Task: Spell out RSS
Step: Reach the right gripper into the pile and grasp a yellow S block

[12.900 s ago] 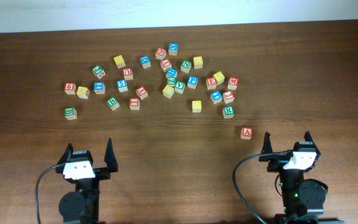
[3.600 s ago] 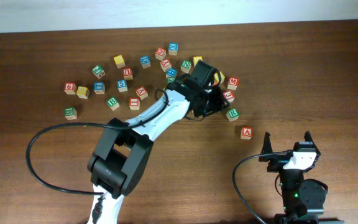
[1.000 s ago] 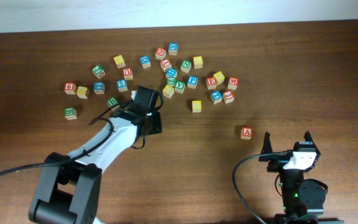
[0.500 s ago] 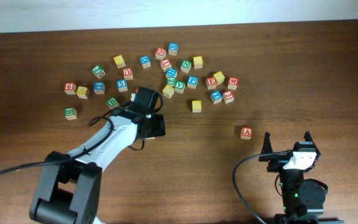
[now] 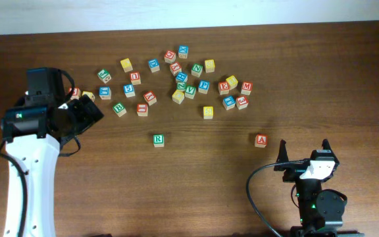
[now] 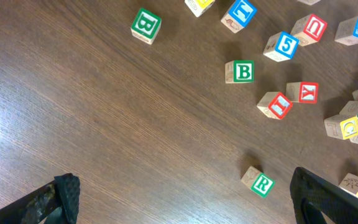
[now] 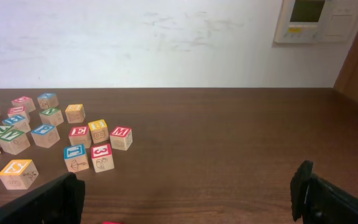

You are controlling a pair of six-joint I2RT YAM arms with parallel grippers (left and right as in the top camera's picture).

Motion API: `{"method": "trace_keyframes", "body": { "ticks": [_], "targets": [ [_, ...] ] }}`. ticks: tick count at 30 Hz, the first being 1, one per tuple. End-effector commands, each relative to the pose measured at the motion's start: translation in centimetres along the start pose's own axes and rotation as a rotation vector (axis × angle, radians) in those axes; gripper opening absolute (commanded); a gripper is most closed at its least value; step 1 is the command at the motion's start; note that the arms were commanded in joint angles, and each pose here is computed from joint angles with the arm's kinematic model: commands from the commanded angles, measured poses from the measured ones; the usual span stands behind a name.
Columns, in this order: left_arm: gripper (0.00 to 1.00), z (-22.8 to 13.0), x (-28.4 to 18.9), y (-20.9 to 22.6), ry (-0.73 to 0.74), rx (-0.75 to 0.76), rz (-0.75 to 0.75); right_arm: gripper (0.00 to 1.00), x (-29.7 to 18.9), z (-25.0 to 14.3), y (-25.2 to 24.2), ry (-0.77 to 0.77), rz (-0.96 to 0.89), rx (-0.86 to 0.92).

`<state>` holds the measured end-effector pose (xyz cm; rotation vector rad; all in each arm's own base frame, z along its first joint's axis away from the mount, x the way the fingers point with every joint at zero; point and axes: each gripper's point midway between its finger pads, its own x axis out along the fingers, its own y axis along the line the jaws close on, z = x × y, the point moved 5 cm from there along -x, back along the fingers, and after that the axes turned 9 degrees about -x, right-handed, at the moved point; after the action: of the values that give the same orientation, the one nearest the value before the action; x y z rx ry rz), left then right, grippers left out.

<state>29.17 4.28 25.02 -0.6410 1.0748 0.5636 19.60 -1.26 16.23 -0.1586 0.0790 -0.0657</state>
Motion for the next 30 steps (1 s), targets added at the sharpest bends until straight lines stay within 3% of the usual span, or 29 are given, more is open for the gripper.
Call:
{"method": "trace_keyframes", "body": {
  "ticks": [1,2,3,5,7,8,9,11,12,15,16,19,20,22,24,26,28,29,30],
  "targets": [
    [0.99,0.1,0.0,0.2,-0.004,-0.017,0.005,0.98,-1.0,1.6,4.5,-0.063,0.397,0.259],
    [0.99,0.1,0.0,0.2,-0.004,-0.017,0.006,0.98,-2.8,1.9,7.6,-0.010,0.697,0.403],
    [0.99,0.1,0.0,0.2,-0.004,-0.017,0.005,0.98,-4.2,2.6,8.9,0.008,0.863,0.464],
    [0.99,0.1,0.0,0.2,-0.003,-0.017,0.005,0.98,-4.5,5.4,8.2,-0.089,0.870,0.564],
    [0.99,0.1,0.0,0.2,-0.004,-0.017,0.005,0.98,-7.1,11.7,6.4,-0.489,0.861,0.494],
    [0.99,0.1,0.0,0.2,-0.003,-0.017,0.005,0.98,-9.3,15.6,3.8,-0.761,0.747,0.540],
    [0.99,0.1,0.0,0.2,-0.003,-0.017,0.005,0.98,-10.2,17.5,2.1,-0.861,0.659,0.595],
    [0.99,0.1,0.0,0.2,-0.004,-0.017,0.005,0.98,-11.6,21.3,0.8,-0.909,0.583,0.566],
    [0.99,0.1,0.0,0.2,-0.004,-0.017,0.005,0.98,-12.2,24.2,1.1,-0.880,0.564,0.409],
    [0.99,0.1,0.0,0.2,-0.003,-0.017,0.006,0.98,-10.6,29.7,2.0,-0.674,0.579,0.117],
    [0.99,0.1,0.0,0.2,-0.004,-0.017,0.005,0.98,-7.9,31.7,2.2,-0.516,0.600,0.021],
    [0.99,0.1,0.0,0.2,-0.004,-0.017,0.005,0.98,-0.9,31.5,2.1,-0.150,0.602,-0.001],
    [0.99,0.1,0.0,0.2,-0.003,-0.017,0.005,0.98,2.7,29.7,2.4,0.059,0.626,0.061],
    [0.99,0.1,0.0,0.2,-0.004,-0.017,0.005,0.98,6.1,27.1,3.3,0.301,0.670,0.128],
    [0.99,0.1,0.0,0.2,-0.003,-0.017,0.005,0.98,9.8,22.4,7.0,0.648,0.751,0.162],
    [0.99,0.1,0.0,0.2,-0.003,-0.017,0.005,0.98,10.9,19.3,12.7,0.809,0.971,0.207],
    [0.99,0.1,0.0,0.2,-0.003,-0.017,0.005,0.98,11.5,16.3,17.0,0.937,1.074,0.207],
    [0.99,0.1,0.0,0.2,-0.003,-0.017,0.005,0.99,12.3,13.8,18.1,1.046,0.945,0.171],
    [0.99,0.1,0.0,0.2,-0.004,-0.017,0.005,0.99,13.7,10.2,17.9,1.188,0.578,0.129]
  ]
}}
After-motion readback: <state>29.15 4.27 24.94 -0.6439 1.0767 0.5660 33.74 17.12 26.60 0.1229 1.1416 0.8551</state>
